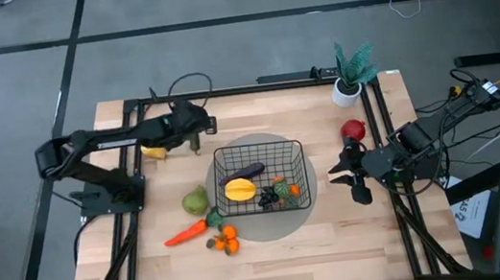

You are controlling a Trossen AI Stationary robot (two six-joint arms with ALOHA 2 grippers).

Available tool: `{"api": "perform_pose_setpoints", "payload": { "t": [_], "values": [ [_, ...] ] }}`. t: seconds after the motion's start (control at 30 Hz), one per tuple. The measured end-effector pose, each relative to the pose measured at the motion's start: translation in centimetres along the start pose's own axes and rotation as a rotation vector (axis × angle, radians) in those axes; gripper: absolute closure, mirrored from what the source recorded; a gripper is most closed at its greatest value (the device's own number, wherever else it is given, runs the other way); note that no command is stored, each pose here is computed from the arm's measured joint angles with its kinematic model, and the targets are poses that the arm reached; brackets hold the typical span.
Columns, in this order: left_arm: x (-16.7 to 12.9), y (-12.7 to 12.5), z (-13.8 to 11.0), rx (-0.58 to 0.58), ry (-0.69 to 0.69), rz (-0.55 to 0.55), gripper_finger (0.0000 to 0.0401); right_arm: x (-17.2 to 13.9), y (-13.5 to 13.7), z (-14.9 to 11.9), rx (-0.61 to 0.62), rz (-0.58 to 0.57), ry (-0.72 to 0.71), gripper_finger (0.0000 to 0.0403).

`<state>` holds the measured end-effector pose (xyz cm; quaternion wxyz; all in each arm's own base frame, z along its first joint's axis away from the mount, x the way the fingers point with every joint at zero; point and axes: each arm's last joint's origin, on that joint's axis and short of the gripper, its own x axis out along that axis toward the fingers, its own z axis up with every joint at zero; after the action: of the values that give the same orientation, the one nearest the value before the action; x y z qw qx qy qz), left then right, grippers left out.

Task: Build produce basket
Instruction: Put the green chili pepper into the black wire basket

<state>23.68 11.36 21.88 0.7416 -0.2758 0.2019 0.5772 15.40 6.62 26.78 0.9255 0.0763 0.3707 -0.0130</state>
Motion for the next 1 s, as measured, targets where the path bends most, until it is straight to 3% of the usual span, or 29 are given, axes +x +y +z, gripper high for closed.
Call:
{"api": "perform_pose_setpoints", "payload": {
  "t": [0.27,0.5,0.67,0.83,1.0],
  "values": [
    [-4.2,-1.9,3.6,0.042,-0.252,-0.349,0.0379,0.0,0.0,0.0,-0.002,0.000,-0.001,0.0279],
    [-7.9,-4.6,5.2,0.155,-0.421,-0.899,0.0379,0.0,0.0,0.0,-0.003,0.000,-0.001,0.0279],
    [-10.4,-5.8,4.5,0.254,-0.438,-1.235,0.0383,0.0,0.0,0.0,-0.003,0.000,-0.001,0.0279],
    [-12.5,-6.7,3.1,0.307,-0.399,-1.427,0.0382,0.0,0.0,0.0,-0.006,0.000,-0.001,0.0279],
    [-14.1,-7.5,1.2,0.390,-0.410,-1.498,0.0378,0.0,0.0,0.0,-0.006,0.000,-0.001,0.0279]
  ]
}}
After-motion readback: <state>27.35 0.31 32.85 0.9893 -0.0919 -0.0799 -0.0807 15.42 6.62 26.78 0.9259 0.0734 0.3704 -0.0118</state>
